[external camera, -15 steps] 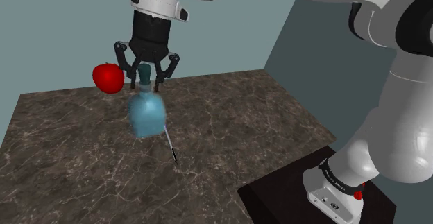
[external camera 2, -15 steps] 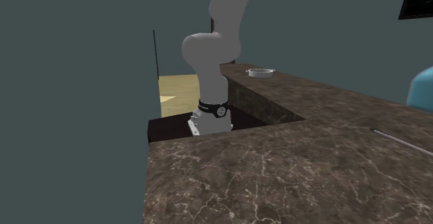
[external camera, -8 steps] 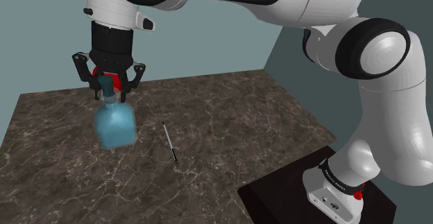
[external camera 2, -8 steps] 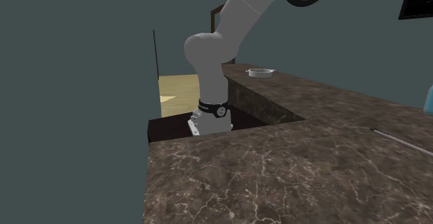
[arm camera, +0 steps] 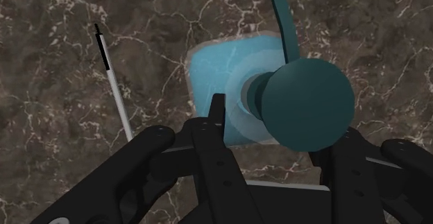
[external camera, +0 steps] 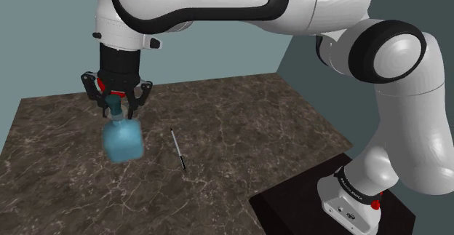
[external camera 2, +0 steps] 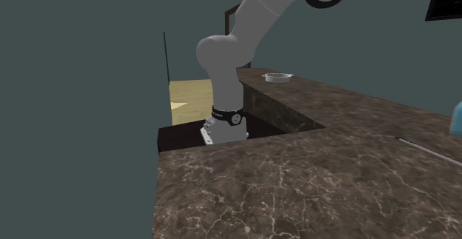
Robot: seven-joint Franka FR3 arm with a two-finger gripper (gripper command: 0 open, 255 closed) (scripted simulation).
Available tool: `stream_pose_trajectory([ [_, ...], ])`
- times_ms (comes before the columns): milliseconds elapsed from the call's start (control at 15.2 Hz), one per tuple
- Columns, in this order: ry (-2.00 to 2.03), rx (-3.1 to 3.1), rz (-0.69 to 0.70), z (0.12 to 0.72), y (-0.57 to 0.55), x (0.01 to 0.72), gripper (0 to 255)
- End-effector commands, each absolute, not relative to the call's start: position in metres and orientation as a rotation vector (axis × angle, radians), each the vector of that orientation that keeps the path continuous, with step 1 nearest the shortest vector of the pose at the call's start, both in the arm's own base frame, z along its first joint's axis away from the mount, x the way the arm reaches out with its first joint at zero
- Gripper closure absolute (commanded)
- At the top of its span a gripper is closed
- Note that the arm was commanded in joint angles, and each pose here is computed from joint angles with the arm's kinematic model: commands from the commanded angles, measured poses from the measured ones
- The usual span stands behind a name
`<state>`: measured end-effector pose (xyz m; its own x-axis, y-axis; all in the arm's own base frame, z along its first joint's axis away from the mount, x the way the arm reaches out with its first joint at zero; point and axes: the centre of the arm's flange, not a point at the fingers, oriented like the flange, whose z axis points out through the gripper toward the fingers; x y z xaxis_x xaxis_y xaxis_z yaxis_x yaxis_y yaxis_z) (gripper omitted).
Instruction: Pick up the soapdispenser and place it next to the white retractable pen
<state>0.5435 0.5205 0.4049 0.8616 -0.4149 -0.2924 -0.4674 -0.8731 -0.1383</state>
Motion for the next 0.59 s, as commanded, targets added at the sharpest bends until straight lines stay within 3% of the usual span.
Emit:
stream_pose_trajectory([
  [0,0.679,-2.831,0.376,0.395,0.522,0.544,255],
  [528,0.679,-2.831,0.376,0.384,0.522,0.544,255],
])
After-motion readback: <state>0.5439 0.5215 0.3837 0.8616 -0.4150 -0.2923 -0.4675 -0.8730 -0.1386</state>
